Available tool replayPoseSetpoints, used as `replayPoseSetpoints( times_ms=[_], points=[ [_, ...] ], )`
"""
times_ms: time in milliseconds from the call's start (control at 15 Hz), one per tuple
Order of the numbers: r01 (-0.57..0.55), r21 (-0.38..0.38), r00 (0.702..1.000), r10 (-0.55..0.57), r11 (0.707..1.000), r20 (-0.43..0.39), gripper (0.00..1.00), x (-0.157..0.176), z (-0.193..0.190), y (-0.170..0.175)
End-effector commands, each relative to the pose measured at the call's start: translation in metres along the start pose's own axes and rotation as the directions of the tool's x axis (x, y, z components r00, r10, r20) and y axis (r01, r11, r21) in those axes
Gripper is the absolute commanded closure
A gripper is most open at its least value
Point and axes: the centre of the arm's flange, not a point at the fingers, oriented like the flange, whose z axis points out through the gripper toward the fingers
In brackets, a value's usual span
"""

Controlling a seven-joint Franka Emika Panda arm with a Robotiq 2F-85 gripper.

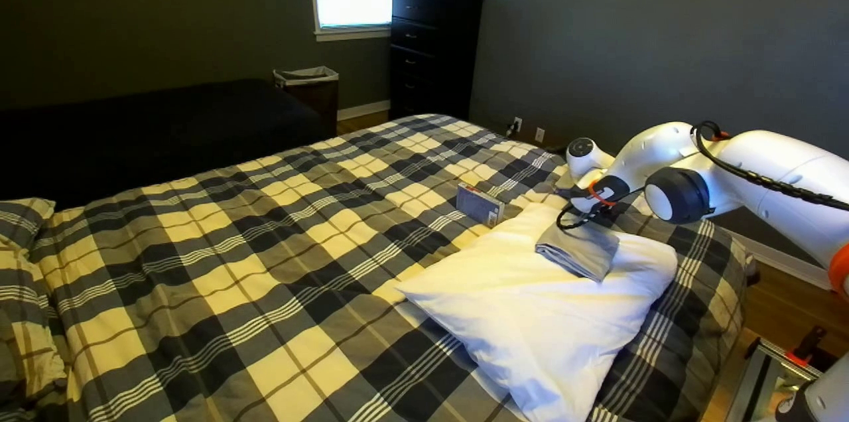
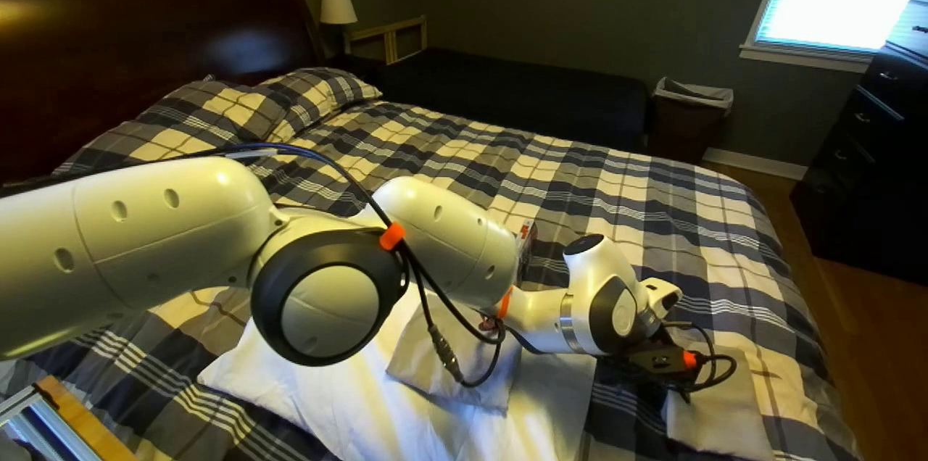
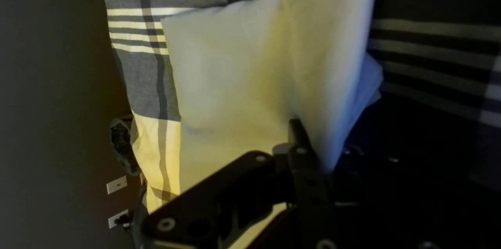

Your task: Put the grey beddings on the pillow and take the book off the pillow

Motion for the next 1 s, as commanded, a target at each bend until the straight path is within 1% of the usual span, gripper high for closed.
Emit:
replayPoseSetpoints(
  times_ms=[0,333,600,933],
  points=[
    [0.005,0.084,1.0,-0.004,0.996,-0.005,0.98,-0.01,-0.014,0.017],
    [0.029,0.185,0.999,-0.021,0.982,-0.046,0.98,-0.029,-0.045,0.032],
    [0.063,0.236,0.997,-0.048,0.97,-0.067,0.98,-0.04,-0.074,0.048],
    [0.138,0.318,0.989,-0.112,0.938,-0.099,0.98,-0.051,-0.115,0.053]
  ],
)
